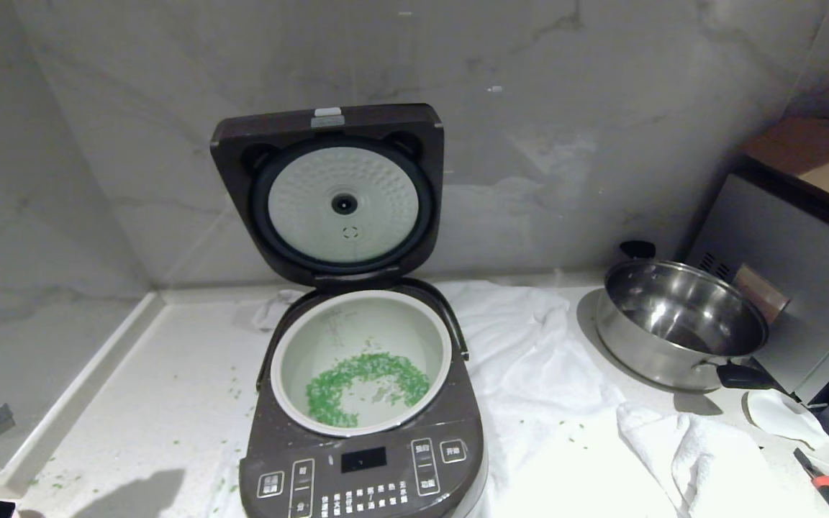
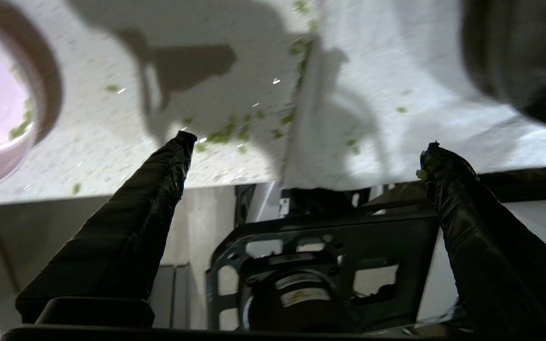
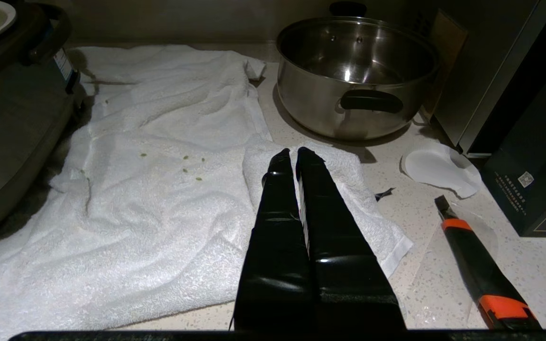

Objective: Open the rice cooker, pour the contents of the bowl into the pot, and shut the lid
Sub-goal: Place the bowl on the table, then close the rice cooker

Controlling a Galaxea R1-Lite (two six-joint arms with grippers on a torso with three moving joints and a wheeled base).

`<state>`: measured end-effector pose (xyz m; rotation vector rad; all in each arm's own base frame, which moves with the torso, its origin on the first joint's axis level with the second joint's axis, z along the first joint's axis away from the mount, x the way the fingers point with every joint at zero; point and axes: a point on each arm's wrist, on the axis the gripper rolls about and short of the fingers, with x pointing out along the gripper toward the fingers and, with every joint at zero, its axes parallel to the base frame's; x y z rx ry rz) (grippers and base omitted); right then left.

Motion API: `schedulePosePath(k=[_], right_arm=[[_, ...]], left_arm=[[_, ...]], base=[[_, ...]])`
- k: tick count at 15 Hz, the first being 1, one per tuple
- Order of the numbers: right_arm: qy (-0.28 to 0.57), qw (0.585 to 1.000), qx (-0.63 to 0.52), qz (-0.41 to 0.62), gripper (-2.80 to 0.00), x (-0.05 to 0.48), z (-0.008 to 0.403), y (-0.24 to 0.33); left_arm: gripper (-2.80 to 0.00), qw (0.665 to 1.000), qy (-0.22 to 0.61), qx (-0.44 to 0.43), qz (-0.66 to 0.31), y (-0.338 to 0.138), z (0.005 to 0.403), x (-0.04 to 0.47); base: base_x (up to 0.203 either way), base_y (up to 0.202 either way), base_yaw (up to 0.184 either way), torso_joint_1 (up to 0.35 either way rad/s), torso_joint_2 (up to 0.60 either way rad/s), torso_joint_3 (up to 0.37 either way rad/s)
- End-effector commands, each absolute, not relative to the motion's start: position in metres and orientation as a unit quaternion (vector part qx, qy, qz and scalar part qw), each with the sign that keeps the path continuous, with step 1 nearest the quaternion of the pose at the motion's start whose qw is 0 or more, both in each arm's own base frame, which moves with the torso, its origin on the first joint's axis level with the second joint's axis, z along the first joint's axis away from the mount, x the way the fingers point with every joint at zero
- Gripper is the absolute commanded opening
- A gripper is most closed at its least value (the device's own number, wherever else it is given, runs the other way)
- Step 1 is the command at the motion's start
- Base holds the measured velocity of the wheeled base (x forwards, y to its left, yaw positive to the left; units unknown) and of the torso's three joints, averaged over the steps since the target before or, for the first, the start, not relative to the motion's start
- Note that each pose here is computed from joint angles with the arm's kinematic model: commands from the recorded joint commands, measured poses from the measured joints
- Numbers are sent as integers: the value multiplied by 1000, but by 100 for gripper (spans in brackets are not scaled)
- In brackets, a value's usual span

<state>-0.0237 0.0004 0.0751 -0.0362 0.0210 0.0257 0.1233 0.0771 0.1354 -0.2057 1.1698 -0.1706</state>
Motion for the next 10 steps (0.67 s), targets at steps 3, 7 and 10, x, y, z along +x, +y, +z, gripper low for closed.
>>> schedulePosePath(k=[3,7,10], right_arm=[[10,1000,-18,13,-280,-24,75,0],[11,1000,-18,13,-280,-24,75,0],[10,1000,-18,13,-280,-24,75,0]], left_arm=[[-280,853,498,-74,-139,45,169,142],[-280,892,419,-87,-147,24,214,182],[-280,913,362,-119,-142,12,234,199]], base=[[0,0,0,0,0,0],[0,0,0,0,0,0],[0,0,0,0,0,0]])
